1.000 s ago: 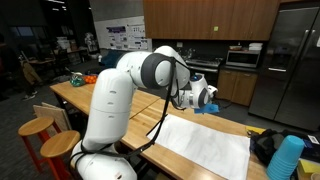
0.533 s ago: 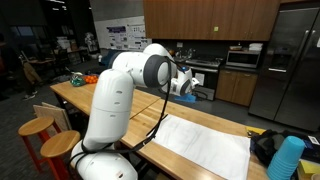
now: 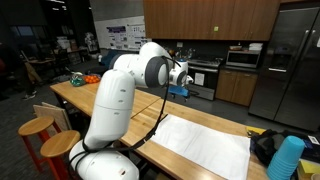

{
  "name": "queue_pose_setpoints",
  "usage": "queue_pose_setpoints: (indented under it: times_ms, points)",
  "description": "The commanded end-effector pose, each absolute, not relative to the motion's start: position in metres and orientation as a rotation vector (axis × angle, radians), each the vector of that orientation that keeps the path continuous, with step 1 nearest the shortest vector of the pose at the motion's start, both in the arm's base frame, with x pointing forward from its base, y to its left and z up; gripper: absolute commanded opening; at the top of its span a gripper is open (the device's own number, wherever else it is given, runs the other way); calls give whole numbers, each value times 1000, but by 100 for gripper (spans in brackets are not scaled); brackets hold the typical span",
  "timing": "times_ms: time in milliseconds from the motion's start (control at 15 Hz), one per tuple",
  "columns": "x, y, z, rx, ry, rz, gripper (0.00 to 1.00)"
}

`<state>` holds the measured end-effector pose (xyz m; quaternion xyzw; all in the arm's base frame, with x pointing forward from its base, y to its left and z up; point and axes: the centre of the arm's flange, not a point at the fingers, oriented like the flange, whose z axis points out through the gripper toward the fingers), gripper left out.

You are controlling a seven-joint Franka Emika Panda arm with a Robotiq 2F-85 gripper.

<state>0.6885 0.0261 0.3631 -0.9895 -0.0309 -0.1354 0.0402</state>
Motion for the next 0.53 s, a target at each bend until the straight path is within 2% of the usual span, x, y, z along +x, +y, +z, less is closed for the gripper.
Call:
queue_pose_setpoints:
  times_ms: [0, 200, 467]
  points:
    - [695, 25, 365, -3063, -85, -213, 100]
    - [685, 22, 357, -3128, -278, -131, 100]
    - [682, 23, 354, -3088, -178, -163, 100]
